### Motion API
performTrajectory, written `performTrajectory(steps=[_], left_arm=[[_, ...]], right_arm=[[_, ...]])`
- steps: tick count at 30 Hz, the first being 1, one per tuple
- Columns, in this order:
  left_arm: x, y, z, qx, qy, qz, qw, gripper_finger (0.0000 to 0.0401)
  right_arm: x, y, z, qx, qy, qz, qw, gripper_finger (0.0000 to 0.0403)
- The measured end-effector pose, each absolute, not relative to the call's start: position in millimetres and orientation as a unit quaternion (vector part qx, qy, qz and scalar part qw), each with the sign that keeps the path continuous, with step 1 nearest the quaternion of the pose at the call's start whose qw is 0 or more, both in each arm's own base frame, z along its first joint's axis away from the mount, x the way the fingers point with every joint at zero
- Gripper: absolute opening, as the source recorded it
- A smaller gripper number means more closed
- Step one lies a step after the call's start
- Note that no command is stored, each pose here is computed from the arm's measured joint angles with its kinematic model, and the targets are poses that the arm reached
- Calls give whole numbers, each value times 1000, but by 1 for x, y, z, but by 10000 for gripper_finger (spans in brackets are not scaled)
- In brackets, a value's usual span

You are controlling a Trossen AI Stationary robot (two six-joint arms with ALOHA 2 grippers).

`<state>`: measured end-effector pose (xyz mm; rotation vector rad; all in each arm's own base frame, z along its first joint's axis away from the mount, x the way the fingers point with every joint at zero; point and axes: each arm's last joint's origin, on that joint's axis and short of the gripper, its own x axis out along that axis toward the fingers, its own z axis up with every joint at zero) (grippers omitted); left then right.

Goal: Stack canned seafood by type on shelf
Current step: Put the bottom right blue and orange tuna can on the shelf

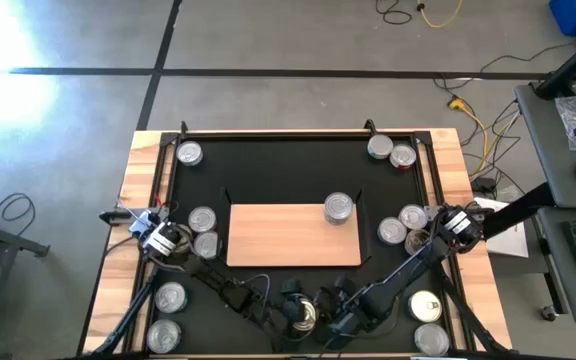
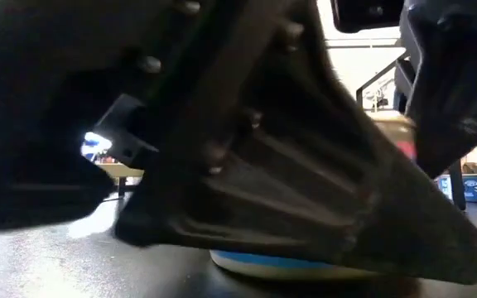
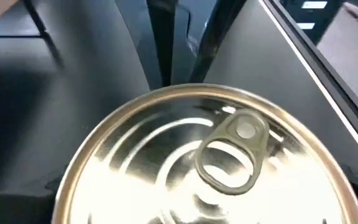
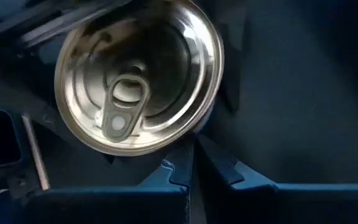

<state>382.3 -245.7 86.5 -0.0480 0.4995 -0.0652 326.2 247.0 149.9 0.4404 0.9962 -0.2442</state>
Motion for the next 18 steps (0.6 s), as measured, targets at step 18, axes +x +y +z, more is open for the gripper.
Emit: performTrajectory(steps=[18], left_arm=[[393, -256, 119, 19, 320, -42, 946, 366]], right_arm=[[300, 249, 182, 201, 524, -86, 823, 13]])
